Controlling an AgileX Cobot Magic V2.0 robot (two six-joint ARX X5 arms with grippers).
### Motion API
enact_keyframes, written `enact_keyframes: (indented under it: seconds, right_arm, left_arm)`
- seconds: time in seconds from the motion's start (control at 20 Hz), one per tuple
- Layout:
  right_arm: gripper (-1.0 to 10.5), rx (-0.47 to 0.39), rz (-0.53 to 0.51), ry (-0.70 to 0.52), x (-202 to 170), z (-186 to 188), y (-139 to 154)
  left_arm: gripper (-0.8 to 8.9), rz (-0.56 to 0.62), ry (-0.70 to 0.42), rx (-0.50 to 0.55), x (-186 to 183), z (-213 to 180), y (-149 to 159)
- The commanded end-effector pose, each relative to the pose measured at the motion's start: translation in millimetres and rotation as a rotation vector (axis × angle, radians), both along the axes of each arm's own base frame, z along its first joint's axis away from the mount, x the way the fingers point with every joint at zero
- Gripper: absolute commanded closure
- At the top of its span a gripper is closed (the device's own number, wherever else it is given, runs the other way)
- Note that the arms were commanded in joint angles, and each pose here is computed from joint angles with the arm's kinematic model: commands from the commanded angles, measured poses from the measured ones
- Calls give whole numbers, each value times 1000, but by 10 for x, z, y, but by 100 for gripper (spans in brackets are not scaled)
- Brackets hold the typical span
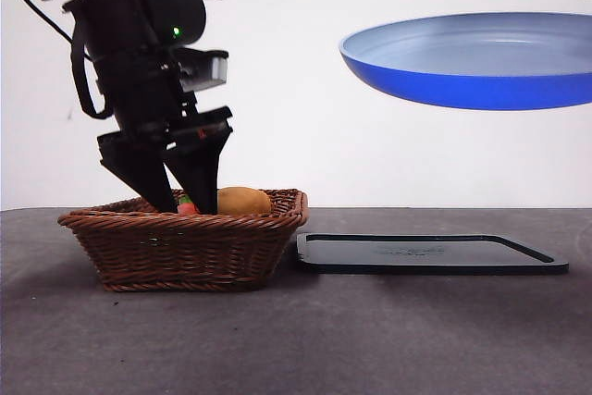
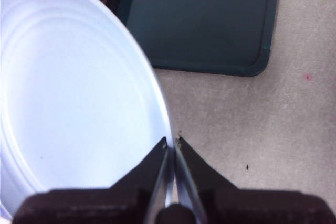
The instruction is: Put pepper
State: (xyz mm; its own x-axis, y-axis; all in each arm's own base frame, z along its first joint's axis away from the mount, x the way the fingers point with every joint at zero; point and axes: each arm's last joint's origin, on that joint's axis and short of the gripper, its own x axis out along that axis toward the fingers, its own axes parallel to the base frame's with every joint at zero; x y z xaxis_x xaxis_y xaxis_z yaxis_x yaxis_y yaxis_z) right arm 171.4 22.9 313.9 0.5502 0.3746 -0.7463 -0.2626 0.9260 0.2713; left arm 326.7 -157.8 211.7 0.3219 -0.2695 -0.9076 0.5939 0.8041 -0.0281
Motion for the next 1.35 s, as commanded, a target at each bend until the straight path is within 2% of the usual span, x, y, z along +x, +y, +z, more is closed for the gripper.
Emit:
enact_keyframes:
  seconds: [0.05,0.4,0.55,0.75,0.9,1.1,1.35]
  right_arm:
    - [941,13,-6,-22,23,58,3]
    - [941,11,-3,-23,23,58,4]
    - [941,11,-3,-25,25,59,5]
    - [941,11,-2,-32,30,63,5]
    - [941,7,3,-39,33,65,5]
    - [941,8,2,-48,41,71,6]
    - [941,8,2,-48,42,71,6]
  left_arm:
    - [477,-22,-17,4,78,-53,-54]
    - [477,-23,34,27,142,-285,-84]
    - [479,-28,20,20,149,-287,-109]
    - [616,-16,19,47,144,-291,-99]
    - [623,-14,28,51,137,-295,-92]
    - [688,-9,6,32,160,-281,-105]
    - [688,-8,-16,22,173,-186,-111]
